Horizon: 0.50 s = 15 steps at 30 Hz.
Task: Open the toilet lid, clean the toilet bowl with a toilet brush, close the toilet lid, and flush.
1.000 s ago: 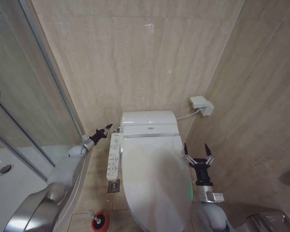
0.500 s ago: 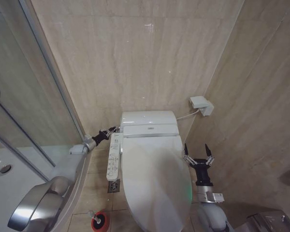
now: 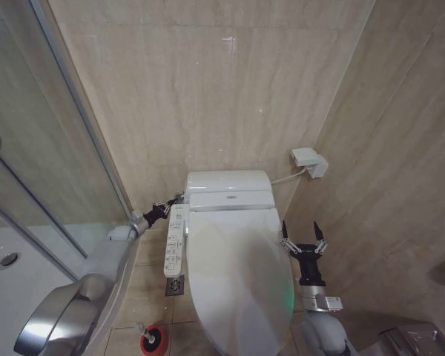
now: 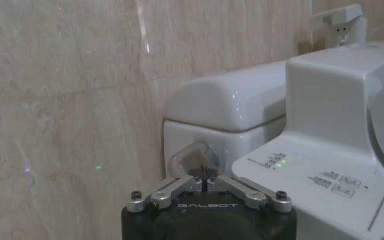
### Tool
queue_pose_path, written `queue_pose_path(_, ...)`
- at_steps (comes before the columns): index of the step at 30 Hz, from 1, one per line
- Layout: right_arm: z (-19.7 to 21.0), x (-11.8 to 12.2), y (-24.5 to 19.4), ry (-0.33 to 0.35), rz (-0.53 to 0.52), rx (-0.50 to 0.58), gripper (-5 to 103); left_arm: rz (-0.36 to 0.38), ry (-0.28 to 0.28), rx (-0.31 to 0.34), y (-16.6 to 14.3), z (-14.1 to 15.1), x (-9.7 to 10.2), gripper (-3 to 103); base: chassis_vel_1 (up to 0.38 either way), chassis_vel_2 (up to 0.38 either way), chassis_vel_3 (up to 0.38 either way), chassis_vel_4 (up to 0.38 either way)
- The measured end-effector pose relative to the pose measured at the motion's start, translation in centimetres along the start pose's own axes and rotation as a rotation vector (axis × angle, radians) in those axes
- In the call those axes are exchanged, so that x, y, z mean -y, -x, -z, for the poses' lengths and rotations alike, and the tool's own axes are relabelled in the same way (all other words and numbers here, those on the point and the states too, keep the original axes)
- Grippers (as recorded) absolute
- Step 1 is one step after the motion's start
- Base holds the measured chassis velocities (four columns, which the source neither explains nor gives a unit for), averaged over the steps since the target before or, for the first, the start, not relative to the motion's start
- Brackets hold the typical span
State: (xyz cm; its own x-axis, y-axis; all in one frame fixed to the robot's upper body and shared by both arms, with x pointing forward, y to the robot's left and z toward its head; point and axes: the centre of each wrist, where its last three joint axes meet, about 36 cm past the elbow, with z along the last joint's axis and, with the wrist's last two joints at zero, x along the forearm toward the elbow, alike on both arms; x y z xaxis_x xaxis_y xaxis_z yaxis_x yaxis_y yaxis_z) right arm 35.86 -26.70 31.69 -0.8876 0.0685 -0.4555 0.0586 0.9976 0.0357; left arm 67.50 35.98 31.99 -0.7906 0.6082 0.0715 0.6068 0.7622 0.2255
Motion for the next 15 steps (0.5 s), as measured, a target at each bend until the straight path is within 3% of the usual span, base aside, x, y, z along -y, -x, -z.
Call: queue_pose_path(15,0.05,0.08,-0.30,-0.003,0.001,-0.001,100,0.019,-0.018,-0.015,0.54,-0.47,0.95,0,0.000,0.000,0.000,0.000)
